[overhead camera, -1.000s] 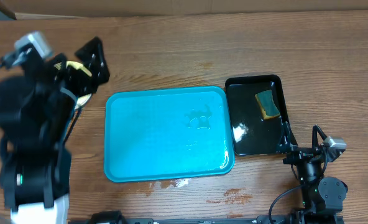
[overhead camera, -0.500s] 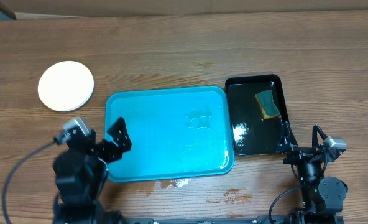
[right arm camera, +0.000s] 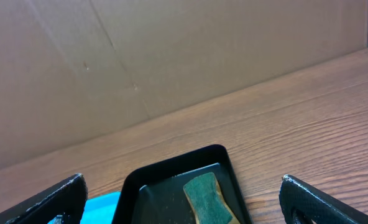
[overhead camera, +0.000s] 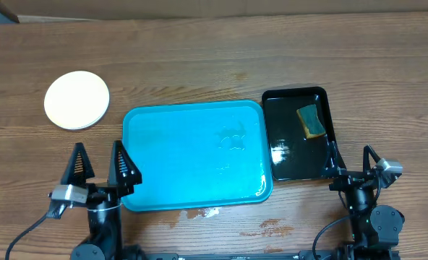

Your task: Clean dirty plates on tray and stack at the side

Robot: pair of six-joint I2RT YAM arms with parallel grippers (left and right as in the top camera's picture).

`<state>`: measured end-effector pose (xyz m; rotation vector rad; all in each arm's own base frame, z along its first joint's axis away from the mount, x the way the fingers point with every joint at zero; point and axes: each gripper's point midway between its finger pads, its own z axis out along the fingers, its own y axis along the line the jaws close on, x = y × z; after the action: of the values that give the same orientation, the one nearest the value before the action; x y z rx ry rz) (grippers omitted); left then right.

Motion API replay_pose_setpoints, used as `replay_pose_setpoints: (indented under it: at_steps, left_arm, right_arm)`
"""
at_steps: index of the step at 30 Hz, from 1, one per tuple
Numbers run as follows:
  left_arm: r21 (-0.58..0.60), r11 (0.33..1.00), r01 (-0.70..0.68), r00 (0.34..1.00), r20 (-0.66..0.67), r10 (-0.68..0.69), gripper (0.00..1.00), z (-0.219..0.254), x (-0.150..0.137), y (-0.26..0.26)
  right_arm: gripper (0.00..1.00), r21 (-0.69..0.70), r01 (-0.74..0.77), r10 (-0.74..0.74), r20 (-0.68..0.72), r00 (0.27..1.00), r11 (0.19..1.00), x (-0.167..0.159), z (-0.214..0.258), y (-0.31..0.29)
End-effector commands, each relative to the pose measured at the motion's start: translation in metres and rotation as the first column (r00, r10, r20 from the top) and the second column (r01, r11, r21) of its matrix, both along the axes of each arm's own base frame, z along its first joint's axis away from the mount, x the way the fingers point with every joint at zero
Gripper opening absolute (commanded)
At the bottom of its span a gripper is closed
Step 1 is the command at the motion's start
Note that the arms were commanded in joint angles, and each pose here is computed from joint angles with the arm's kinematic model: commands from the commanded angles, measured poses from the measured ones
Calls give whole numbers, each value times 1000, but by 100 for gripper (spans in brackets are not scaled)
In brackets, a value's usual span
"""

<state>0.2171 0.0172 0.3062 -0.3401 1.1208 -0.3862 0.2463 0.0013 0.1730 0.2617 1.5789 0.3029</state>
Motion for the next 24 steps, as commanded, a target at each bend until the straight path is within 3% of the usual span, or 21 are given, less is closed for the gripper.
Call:
replay_pose_setpoints:
  at_steps: [1, 5, 13, 21, 24]
  left_arm:
    - [8, 999, -39, 999, 0, 39, 100, -13, 2, 6]
    - [33, 999, -42, 997, -58, 44, 100, -34, 10, 5]
    - [229, 972, -50, 965, -240, 106, 100, -89, 25, 3]
    - [502, 865, 27, 875, -429, 222, 100, -146, 28, 4]
    - [599, 799, 50, 866, -425, 264, 100, -150, 28, 3]
  right_arm:
    - [100, -3, 8, -8, 4, 1000, 1000, 0, -2, -2]
    - [100, -3, 8, -8, 4, 1000, 1000, 0, -2, -2]
    - [100, -3, 8, -8, 4, 1000, 1000, 0, -2, -2]
    - [100, -3, 8, -8, 4, 1000, 1000, 0, -2, -2]
    - [100, -3, 8, -8, 4, 1000, 1000, 0, -2, -2]
